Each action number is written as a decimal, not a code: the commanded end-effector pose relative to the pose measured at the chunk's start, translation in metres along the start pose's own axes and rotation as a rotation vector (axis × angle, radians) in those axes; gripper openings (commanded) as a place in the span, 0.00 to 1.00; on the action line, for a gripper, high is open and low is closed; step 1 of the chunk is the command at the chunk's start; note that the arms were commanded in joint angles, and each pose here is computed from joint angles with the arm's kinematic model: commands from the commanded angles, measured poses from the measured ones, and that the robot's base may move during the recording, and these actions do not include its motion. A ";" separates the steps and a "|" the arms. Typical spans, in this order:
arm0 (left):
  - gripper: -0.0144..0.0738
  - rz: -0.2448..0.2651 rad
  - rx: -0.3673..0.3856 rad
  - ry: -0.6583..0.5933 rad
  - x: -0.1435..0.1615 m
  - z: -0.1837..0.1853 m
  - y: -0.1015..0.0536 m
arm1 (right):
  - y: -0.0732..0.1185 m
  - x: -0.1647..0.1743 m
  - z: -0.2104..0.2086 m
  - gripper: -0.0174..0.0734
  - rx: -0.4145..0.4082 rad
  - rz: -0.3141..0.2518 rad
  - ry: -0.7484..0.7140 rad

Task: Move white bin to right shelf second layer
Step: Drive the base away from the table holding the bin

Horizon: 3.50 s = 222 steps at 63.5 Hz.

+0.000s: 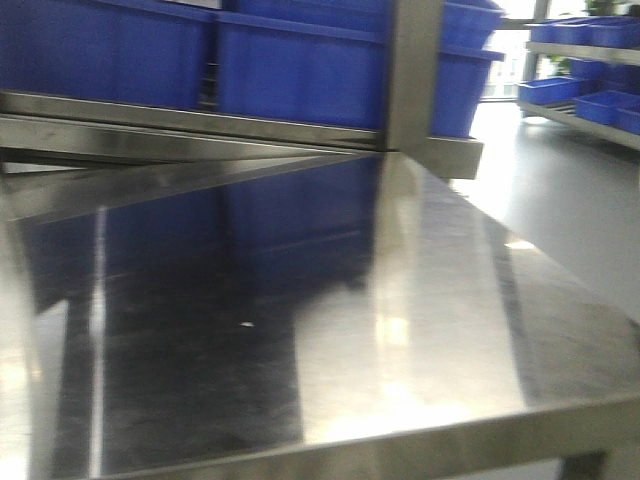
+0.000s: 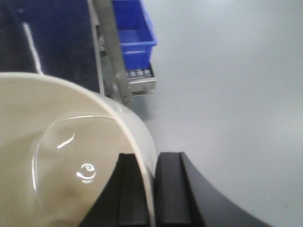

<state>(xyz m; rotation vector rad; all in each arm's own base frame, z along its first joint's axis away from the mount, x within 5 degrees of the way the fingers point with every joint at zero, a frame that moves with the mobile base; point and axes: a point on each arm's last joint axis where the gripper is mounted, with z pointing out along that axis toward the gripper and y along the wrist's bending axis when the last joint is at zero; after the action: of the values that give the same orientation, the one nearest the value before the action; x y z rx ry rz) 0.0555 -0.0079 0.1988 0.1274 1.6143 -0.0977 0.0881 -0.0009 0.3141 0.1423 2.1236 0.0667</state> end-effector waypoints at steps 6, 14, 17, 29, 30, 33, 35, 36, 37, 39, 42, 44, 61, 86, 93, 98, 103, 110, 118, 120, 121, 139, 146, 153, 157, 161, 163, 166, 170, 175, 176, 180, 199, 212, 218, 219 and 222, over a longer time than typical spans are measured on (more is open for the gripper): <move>0.26 -0.003 0.003 -0.065 0.004 0.001 0.000 | 0.001 -0.015 -0.006 0.37 -0.007 -0.001 -0.115; 0.26 -0.003 0.003 -0.065 0.004 0.001 0.000 | 0.001 -0.015 -0.006 0.37 -0.007 -0.001 -0.115; 0.26 -0.003 0.003 -0.065 0.004 0.001 0.000 | 0.001 -0.015 -0.006 0.37 -0.007 -0.001 -0.115; 0.26 -0.003 0.003 -0.065 0.004 0.001 0.000 | 0.001 -0.015 -0.006 0.37 -0.007 -0.001 -0.115; 0.26 -0.003 0.003 -0.065 0.004 0.001 0.000 | 0.001 -0.015 -0.006 0.37 -0.007 -0.001 -0.115; 0.26 -0.003 0.003 -0.065 0.004 0.001 0.000 | 0.001 -0.015 -0.006 0.37 -0.007 -0.001 -0.115; 0.26 -0.003 0.003 -0.065 0.004 0.001 0.000 | 0.001 -0.015 -0.006 0.37 -0.007 -0.001 -0.115; 0.26 -0.003 0.003 -0.065 0.004 0.001 0.000 | 0.001 -0.015 -0.006 0.37 -0.007 -0.001 -0.115; 0.26 -0.003 0.003 -0.065 0.004 0.001 0.000 | 0.001 -0.015 -0.006 0.37 -0.007 -0.001 -0.115; 0.26 -0.003 0.003 -0.065 0.004 0.001 0.000 | 0.001 -0.015 -0.006 0.37 -0.007 -0.001 -0.115; 0.26 -0.003 0.003 -0.065 0.004 0.001 0.000 | 0.001 -0.015 -0.006 0.37 -0.007 -0.001 -0.115; 0.26 -0.003 0.003 -0.065 0.004 0.001 0.000 | 0.001 -0.015 -0.006 0.37 -0.007 -0.001 -0.115; 0.26 -0.003 0.003 -0.065 0.004 0.001 0.000 | 0.001 -0.015 -0.006 0.37 -0.007 -0.001 -0.115; 0.26 -0.003 0.003 -0.065 0.004 0.001 0.000 | 0.001 -0.015 -0.006 0.37 -0.007 -0.001 -0.115; 0.26 -0.003 0.003 -0.065 0.004 0.001 0.000 | 0.001 -0.015 -0.006 0.37 -0.007 -0.001 -0.115; 0.26 -0.003 0.003 -0.065 0.004 0.001 0.000 | 0.001 -0.015 -0.006 0.37 -0.007 -0.001 -0.115; 0.26 -0.003 0.003 -0.065 0.004 0.001 0.000 | 0.001 -0.015 -0.006 0.37 -0.007 -0.001 -0.115; 0.26 -0.003 0.003 -0.065 0.004 0.001 0.000 | 0.001 -0.015 -0.006 0.37 -0.007 -0.001 -0.115; 0.26 -0.003 0.003 -0.065 0.004 0.001 0.000 | 0.001 -0.015 -0.006 0.37 -0.007 -0.001 -0.115; 0.26 -0.003 0.003 -0.065 0.004 0.001 0.000 | 0.001 -0.015 -0.006 0.37 -0.007 -0.001 -0.115; 0.26 -0.003 0.003 -0.065 0.004 0.001 0.000 | 0.001 -0.015 -0.006 0.37 -0.007 -0.001 -0.115; 0.26 -0.003 0.003 -0.065 0.004 0.001 0.000 | 0.001 -0.015 -0.006 0.37 -0.007 -0.001 -0.115; 0.26 -0.003 0.003 -0.065 0.004 0.001 0.000 | 0.001 -0.015 -0.006 0.37 -0.007 -0.001 -0.115; 0.26 -0.003 0.003 -0.065 0.004 0.001 0.000 | 0.001 -0.015 -0.006 0.37 -0.007 -0.001 -0.115; 0.26 -0.003 0.003 -0.065 0.004 0.001 0.000 | 0.001 -0.015 -0.006 0.37 -0.007 -0.001 -0.115; 0.26 -0.003 0.003 -0.065 0.004 0.001 0.000 | 0.001 -0.015 -0.006 0.37 -0.007 -0.001 -0.115; 0.26 -0.003 0.003 -0.065 0.004 0.001 0.000 | 0.001 -0.015 -0.006 0.37 -0.007 -0.001 -0.114; 0.26 -0.003 0.003 -0.065 0.004 0.001 0.000 | 0.001 -0.015 -0.006 0.37 -0.007 -0.001 -0.114; 0.26 -0.003 0.003 -0.065 0.004 0.001 0.000 | 0.001 -0.015 -0.006 0.37 -0.007 -0.001 -0.114; 0.26 -0.003 0.003 -0.065 0.004 0.001 0.000 | 0.001 -0.015 -0.006 0.37 -0.007 -0.001 -0.114; 0.26 -0.003 0.003 -0.065 0.004 0.001 0.000 | 0.001 -0.015 -0.006 0.37 -0.007 -0.001 -0.114; 0.26 -0.003 0.003 -0.065 0.004 0.001 0.000 | 0.001 -0.015 -0.006 0.37 -0.007 -0.001 -0.114; 0.26 -0.003 0.003 -0.065 0.004 0.001 0.000 | 0.001 -0.015 -0.006 0.37 -0.007 -0.001 -0.114; 0.26 -0.003 0.003 -0.065 0.004 0.001 0.000 | 0.001 -0.015 -0.006 0.37 -0.007 -0.001 -0.114; 0.26 -0.003 0.003 -0.065 0.004 0.001 0.000 | 0.001 -0.015 -0.006 0.37 -0.007 -0.001 -0.114; 0.26 -0.003 0.003 -0.065 0.004 0.001 0.000 | 0.001 -0.015 -0.006 0.37 -0.007 -0.001 -0.114; 0.26 -0.003 0.003 -0.065 0.004 0.001 0.000 | 0.001 -0.015 -0.006 0.37 -0.007 -0.001 -0.114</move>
<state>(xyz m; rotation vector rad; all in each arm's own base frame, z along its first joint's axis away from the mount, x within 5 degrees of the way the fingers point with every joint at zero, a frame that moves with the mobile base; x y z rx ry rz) 0.0555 -0.0079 0.1988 0.1274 1.6143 -0.0977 0.0876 -0.0009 0.3142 0.1423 2.1231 0.0667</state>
